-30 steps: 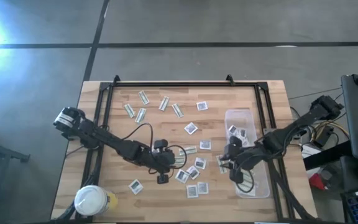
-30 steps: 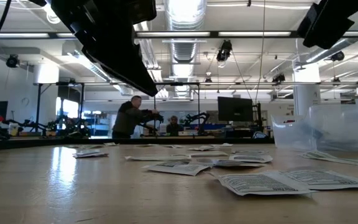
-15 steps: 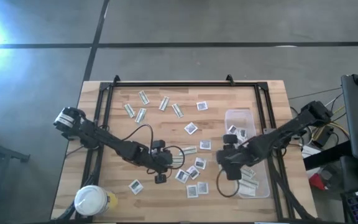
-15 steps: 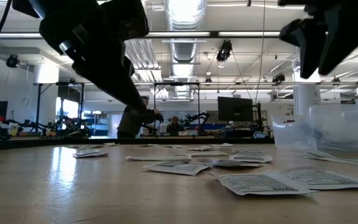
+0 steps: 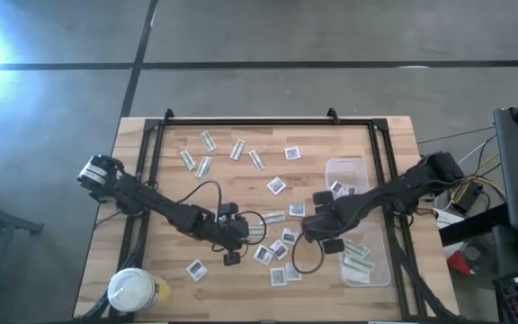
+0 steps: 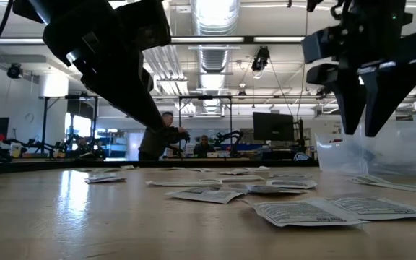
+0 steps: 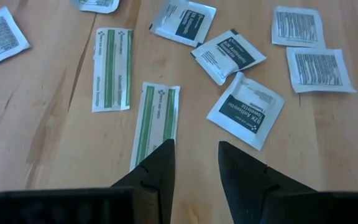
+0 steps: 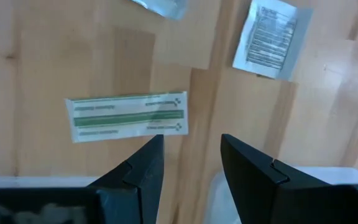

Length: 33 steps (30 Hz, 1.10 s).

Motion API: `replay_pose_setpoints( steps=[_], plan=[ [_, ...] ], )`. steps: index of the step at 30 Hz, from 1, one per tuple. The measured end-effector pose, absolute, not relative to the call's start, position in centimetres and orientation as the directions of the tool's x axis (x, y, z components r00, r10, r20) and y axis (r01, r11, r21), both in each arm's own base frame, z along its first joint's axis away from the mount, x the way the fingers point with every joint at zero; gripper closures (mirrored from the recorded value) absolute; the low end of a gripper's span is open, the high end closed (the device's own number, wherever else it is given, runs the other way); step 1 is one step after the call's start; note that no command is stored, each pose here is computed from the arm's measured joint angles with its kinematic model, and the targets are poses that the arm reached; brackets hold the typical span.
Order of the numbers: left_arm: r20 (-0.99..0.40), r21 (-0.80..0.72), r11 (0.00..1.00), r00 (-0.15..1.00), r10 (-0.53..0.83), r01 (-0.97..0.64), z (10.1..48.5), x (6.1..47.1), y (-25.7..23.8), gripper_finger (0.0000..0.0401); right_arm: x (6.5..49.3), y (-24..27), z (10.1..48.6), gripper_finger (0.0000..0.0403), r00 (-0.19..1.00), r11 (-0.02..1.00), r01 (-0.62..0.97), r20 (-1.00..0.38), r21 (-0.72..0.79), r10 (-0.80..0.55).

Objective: Pick & Place First Aid Supplies
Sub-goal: Put the bandage pack into the bottom bin

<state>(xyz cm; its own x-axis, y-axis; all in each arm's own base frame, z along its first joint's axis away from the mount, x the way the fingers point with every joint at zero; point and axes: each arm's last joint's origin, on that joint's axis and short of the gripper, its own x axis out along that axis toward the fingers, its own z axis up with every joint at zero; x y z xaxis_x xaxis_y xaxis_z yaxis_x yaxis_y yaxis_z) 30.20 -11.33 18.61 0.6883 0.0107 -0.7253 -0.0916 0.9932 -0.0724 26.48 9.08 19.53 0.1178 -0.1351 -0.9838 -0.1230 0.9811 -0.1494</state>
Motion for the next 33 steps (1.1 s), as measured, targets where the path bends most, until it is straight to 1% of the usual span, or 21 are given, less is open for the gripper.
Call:
replay_pose_setpoints(
  steps=[5,14,19,22,27,33],
  plan=[
    [-0.725,-0.072,0.993,0.688,0.011,-0.091,18.6,30.2,-11.3,0.0286,27.2,8.8,18.1,0.025,0.07,0.983,-0.145,-0.992,-0.112,-0.102],
    [-0.725,-0.072,0.993,0.688,0.011,-0.091,18.6,30.2,-11.3,0.0286,28.0,8.8,15.3,0.0252,-0.021,0.974,-0.184,-0.991,-0.129,-0.135],
    [-0.725,-0.071,0.993,0.688,0.011,-0.09,18.6,30.2,-11.3,0.0286,28.4,8.2,14.3,0.0254,-0.047,0.973,-0.183,-0.988,-0.138,-0.149],
    [-0.725,-0.071,0.993,0.689,0.011,-0.09,18.6,30.2,-11.3,0.0286,28.7,7.8,14.1,0.0255,-0.045,0.977,-0.166,-0.989,-0.133,-0.142],
    [-0.725,-0.071,0.993,0.689,0.011,-0.09,18.6,30.2,-11.3,0.0286,28.8,7.1,14.0,0.0253,-0.07,0.99,-0.135,-0.996,-0.049,-0.059],
    [-0.725,-0.071,0.993,0.688,0.011,-0.091,18.6,30.2,-11.3,0.0286,28.8,7.1,14.3,0.0262,-0.071,0.989,-0.148,-0.997,-0.027,-0.038]
  ],
)
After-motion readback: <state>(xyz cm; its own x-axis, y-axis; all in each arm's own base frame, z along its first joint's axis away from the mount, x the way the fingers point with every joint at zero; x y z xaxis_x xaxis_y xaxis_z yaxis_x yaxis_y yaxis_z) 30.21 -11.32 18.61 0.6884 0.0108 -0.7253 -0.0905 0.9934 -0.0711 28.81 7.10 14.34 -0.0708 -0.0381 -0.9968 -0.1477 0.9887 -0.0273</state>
